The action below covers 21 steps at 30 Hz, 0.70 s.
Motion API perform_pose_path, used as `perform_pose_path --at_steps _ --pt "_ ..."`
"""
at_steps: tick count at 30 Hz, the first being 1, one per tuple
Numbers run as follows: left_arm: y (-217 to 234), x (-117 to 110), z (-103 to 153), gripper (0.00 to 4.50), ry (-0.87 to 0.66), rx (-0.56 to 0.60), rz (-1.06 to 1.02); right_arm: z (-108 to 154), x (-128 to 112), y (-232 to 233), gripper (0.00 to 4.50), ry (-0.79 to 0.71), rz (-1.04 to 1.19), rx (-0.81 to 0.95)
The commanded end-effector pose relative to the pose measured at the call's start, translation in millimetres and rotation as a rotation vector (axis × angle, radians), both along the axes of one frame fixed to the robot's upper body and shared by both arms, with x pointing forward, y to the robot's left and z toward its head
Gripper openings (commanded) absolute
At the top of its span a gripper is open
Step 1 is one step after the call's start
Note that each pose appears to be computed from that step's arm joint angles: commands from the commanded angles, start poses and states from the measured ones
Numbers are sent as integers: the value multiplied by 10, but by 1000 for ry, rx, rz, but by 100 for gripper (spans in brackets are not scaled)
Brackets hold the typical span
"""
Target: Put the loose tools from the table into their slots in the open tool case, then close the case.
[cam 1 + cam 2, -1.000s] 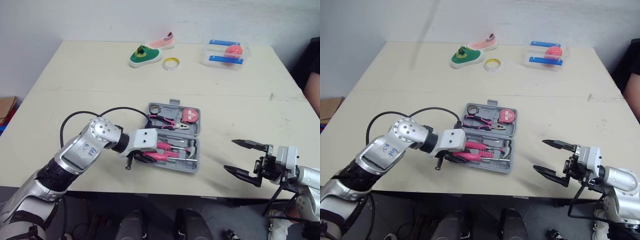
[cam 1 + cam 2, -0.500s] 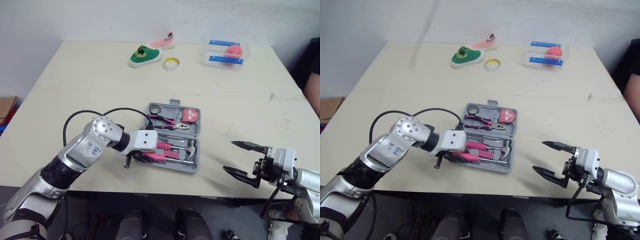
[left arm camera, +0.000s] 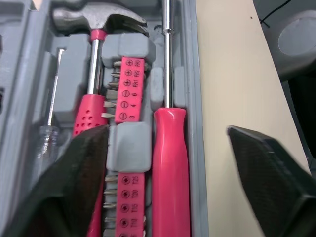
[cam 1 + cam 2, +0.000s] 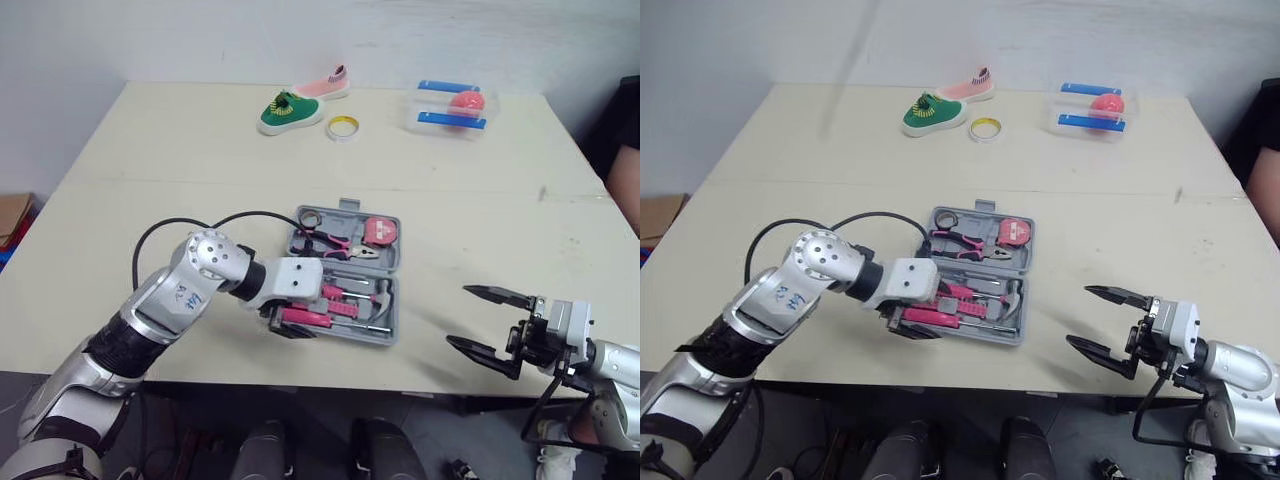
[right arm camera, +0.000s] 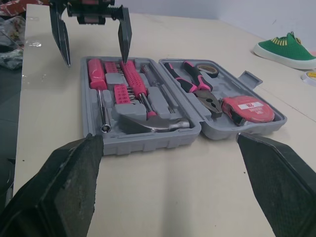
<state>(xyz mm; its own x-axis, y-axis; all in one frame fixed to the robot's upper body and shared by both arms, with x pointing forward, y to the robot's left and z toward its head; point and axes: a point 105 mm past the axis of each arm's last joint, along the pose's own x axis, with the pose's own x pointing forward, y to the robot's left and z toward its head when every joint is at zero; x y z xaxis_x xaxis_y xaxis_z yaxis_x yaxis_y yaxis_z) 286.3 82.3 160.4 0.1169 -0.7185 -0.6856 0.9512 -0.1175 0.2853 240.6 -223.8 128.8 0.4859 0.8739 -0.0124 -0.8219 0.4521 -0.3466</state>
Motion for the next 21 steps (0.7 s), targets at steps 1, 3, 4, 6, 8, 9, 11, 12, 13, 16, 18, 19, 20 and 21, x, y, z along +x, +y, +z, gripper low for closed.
perform_pose_path --at_steps 1,3,4,6,8,9,11,12,13,16,18,19,20,21 --pt "-33 -65 242 377 -43 -90 -49 126 10 58 450 -52 20 7" --pt "-109 -116 359 377 -92 -218 -134 120 20 73 450 -48 21 10" --pt "-135 -193 412 353 -88 -315 -191 109 20 82 450 -45 23 9" --pt "-130 -142 411 271 -98 -432 -134 98 19 90 450 -40 22 12" --pt "-113 -95 335 210 -89 -441 -83 98 23 92 450 -38 21 12" --pt "-128 -95 290 148 -63 -463 -65 101 28 91 450 -38 19 12" --pt "-175 -127 189 61 -70 -485 -84 107 35 87 450 -39 18 8" --pt "-192 -104 106 20 -55 -481 -63 116 42 87 450 -41 16 8" --pt "-200 -86 53 6 -48 -476 -49 122 46 87 450 -42 15 8" --pt "-214 1 -177 6 -36 -436 6 143 57 65 450 -53 -6 10" --pt "-240 14 -323 6 -33 -407 1 166 74 46 450 -66 -24 7" --pt "-243 30 -402 6 -19 -390 11 180 88 35 450 -74 -33 10" --pt "-242 41 -454 6 -13 -377 15 187 96 30 450 -78 -38 11" --pt "-247 62 -481 6 -31 -373 13 202 100 26 450 -83 -41 21"
